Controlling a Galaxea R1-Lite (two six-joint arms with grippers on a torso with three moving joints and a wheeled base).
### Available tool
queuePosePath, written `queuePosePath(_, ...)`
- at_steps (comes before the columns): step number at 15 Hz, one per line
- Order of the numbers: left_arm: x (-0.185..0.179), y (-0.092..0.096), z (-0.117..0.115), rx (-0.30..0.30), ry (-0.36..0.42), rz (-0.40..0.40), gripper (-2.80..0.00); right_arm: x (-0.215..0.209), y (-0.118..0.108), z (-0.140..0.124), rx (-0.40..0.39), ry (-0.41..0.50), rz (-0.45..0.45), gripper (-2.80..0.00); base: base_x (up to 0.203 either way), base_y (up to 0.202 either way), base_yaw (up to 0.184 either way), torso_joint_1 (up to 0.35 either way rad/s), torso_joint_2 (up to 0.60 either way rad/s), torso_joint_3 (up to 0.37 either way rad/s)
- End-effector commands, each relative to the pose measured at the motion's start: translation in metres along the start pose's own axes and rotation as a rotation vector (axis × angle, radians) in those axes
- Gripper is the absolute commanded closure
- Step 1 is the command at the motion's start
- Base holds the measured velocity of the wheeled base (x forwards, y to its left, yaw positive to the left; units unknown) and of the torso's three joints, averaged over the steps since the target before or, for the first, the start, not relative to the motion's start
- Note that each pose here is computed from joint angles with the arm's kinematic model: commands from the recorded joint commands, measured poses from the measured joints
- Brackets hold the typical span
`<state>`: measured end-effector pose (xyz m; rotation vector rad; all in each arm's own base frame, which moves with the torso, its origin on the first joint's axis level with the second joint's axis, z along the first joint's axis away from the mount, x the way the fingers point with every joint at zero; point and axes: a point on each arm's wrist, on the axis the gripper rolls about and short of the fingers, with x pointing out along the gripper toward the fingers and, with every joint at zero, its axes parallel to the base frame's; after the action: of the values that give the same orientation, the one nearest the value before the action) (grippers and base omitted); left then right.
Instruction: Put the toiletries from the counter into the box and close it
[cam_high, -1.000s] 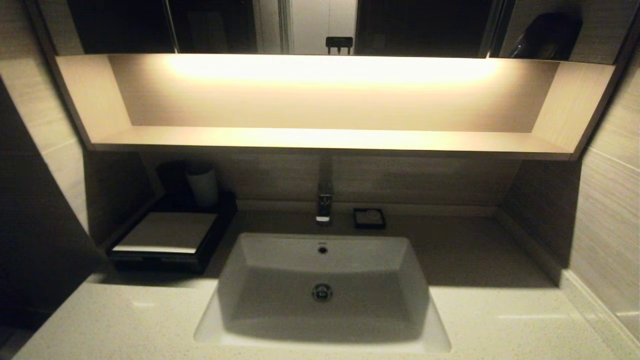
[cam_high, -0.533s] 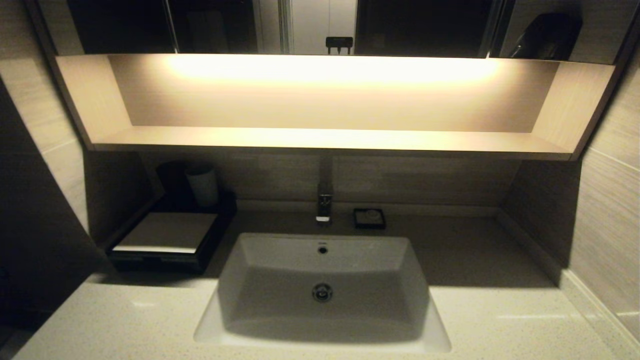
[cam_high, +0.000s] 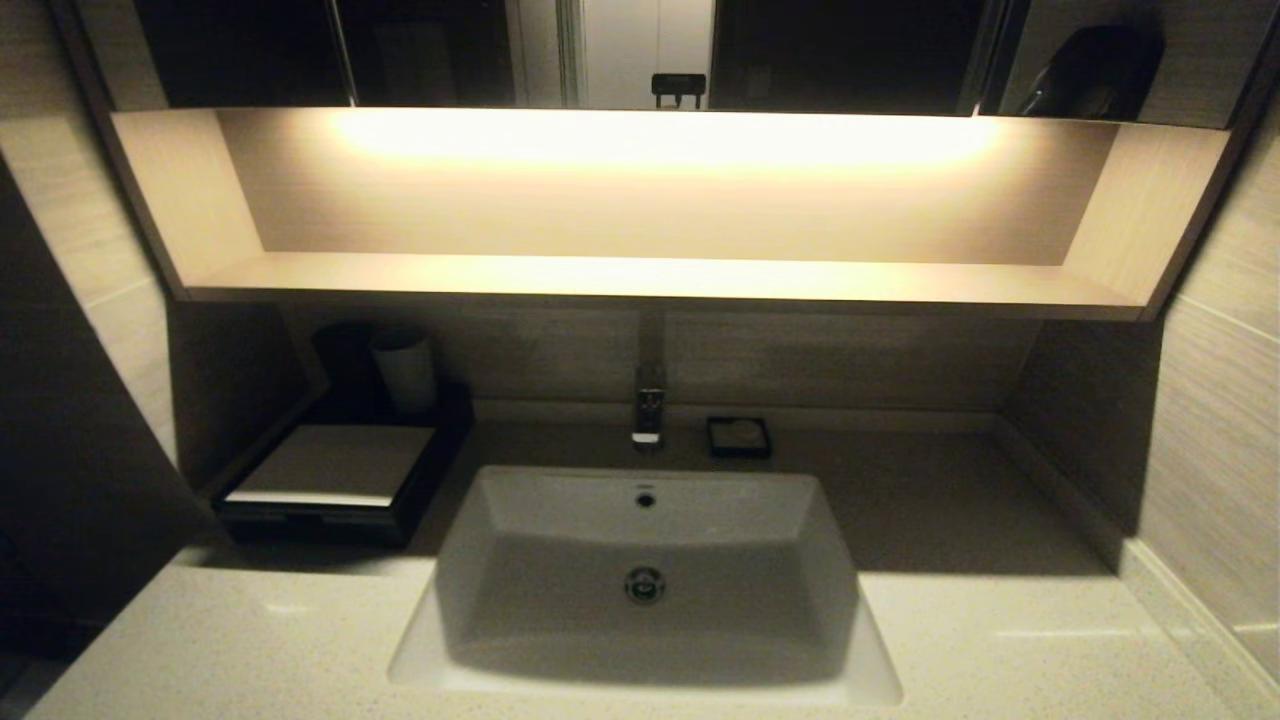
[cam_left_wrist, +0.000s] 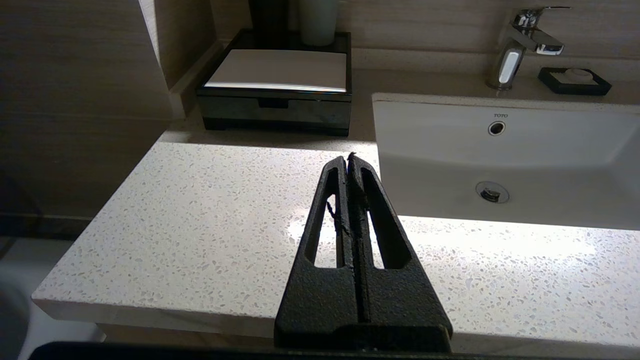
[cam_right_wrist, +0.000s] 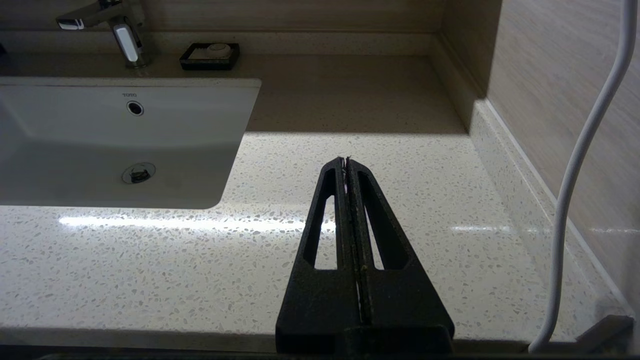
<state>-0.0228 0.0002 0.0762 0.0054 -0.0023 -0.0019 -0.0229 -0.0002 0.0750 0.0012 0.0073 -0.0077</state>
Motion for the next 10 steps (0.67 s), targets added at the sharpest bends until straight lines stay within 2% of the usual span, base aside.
queuePosePath(1,0.0,0.0,0.0,0.001,-0.001,0.0,0.0,0.0,0.0,-0.0001,0.0,0.0,0.0,0.0,0.0,0.0,0.0,0.0,0.0,0.0)
queuePosePath(10,0.0,0.0,0.0,0.001,-0.001,0.0,0.0,0.0,0.0,-0.0001,0.0,0.0,0.0,0.0,0.0,0.0,0.0,0.0,0.0,0.0)
